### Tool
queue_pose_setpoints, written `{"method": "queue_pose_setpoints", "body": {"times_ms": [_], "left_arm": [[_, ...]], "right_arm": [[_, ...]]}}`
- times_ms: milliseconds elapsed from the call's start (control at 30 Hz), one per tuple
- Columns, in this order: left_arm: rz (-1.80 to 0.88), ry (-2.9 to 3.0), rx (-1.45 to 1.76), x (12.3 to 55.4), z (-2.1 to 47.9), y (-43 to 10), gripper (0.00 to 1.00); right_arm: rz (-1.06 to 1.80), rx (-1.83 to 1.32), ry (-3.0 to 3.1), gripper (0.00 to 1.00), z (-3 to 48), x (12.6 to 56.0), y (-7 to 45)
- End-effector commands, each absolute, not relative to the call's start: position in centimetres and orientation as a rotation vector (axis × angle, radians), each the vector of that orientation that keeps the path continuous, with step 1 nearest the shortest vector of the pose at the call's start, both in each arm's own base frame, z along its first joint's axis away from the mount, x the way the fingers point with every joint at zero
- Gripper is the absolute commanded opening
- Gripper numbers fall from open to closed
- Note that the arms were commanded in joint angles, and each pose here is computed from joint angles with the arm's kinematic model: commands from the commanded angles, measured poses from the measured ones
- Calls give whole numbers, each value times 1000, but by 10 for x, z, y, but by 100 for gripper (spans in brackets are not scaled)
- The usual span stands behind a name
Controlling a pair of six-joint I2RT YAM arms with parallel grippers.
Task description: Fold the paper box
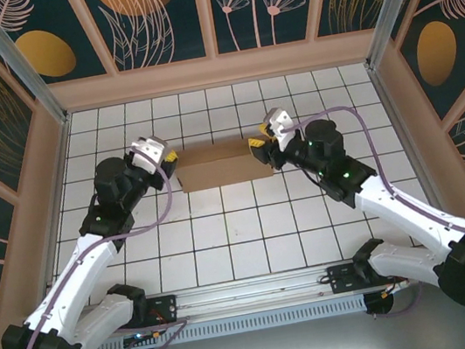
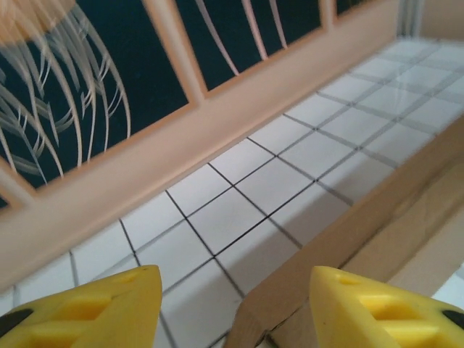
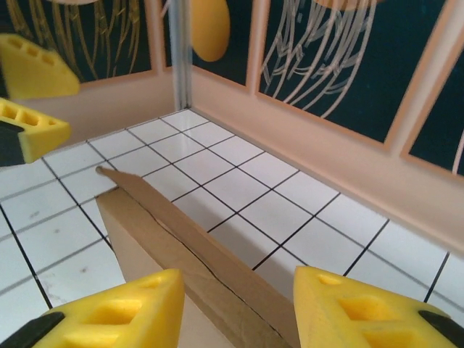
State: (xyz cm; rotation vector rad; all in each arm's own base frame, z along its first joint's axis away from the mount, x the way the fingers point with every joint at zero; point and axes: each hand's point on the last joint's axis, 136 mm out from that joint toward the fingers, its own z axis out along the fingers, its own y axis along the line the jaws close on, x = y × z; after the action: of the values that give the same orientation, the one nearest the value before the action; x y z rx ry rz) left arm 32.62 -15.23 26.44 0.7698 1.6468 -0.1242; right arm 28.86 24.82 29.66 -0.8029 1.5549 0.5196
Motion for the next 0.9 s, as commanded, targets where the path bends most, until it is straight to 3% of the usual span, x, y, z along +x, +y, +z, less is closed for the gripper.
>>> {"method": "queue_pose_setpoints", "body": {"times_ms": [0,133,367,533,867], "left_arm": [[-8,1514,1099,316,244,-160,56],[-122,1527,1138,322,247,-150,53],[-182,1514,1263,319,225,-149,56],[-125,1559,1237,330,210,-140,56],[-134,1605,1193,349,205,-137,47]], "right_arm": [[437,-961,1367,45,312,274,254],[421,-963,1332,45,317,263,248],[404,-955,1300,45,323,248,244],[410,-939,1270,45,333,239,241],[367,-937,1259,45,334,241,239]]}}
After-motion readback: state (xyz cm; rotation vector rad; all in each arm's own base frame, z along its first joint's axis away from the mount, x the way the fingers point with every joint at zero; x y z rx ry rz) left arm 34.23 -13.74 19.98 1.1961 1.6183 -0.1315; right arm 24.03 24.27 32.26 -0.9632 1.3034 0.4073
